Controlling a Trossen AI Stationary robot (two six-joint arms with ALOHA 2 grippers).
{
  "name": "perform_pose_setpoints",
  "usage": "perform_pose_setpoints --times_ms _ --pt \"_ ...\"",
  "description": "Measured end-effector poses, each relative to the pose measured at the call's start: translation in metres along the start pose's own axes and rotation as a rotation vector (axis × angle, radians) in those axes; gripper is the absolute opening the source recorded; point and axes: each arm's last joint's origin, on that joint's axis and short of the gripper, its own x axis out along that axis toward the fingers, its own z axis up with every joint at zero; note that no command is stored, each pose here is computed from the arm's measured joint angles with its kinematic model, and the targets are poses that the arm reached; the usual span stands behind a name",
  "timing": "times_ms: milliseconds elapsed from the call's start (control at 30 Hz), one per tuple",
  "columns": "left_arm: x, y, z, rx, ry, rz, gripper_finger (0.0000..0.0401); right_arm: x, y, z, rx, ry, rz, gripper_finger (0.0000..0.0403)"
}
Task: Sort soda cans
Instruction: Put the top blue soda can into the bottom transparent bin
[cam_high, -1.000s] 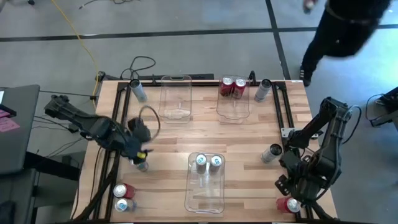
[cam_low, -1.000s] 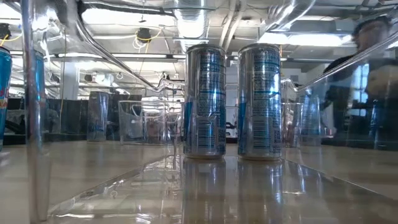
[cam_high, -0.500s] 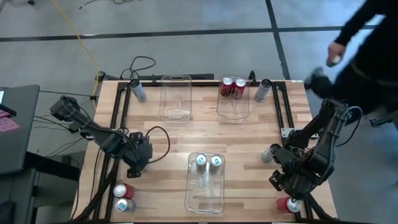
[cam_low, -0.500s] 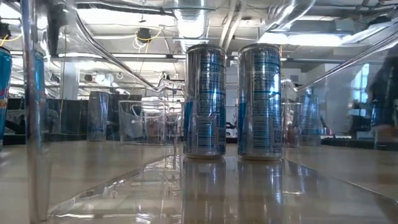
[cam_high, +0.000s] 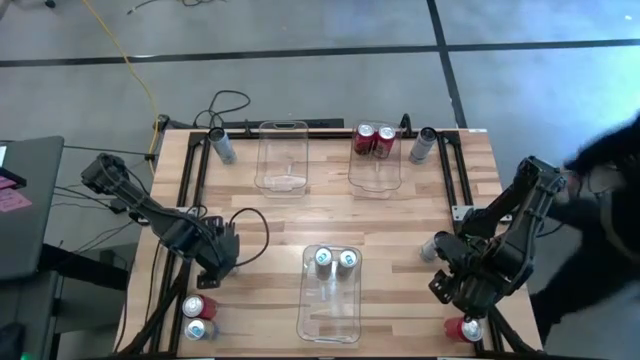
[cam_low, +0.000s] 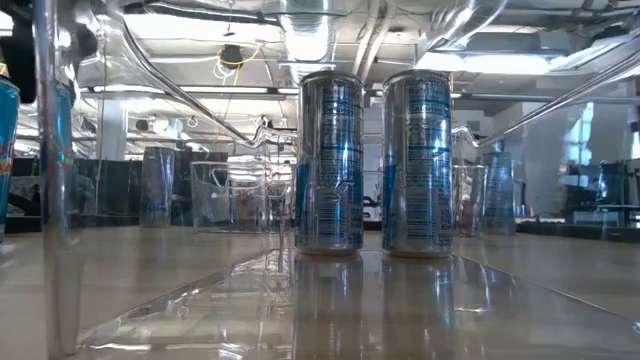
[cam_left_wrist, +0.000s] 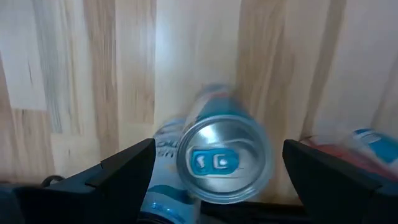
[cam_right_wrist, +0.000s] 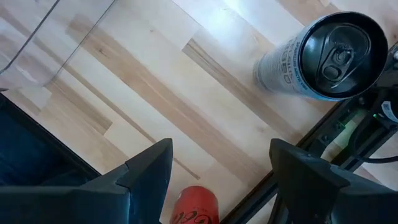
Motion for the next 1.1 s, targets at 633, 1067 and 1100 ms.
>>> perform_pose_setpoints --times_ms 633,1067,1100 --pt "0.017 0.004 0.0 0.039 0.002 0.025 0.0233 0.0 0.0 0.002 0.007 -0.03 0.005 0.0285" --pt "-0.036 0.025 0.037 0.048 -0.194 -0.019 0.0232 0.0 -0.001 0.004 -0.013 -0.075 -0.001 0.0285" --pt "-0.044 0.027 0.04 0.056 -0.226 -0.024 0.0232 0.0 -0.001 0.004 -0.015 -0.083 -0.001 0.0285"
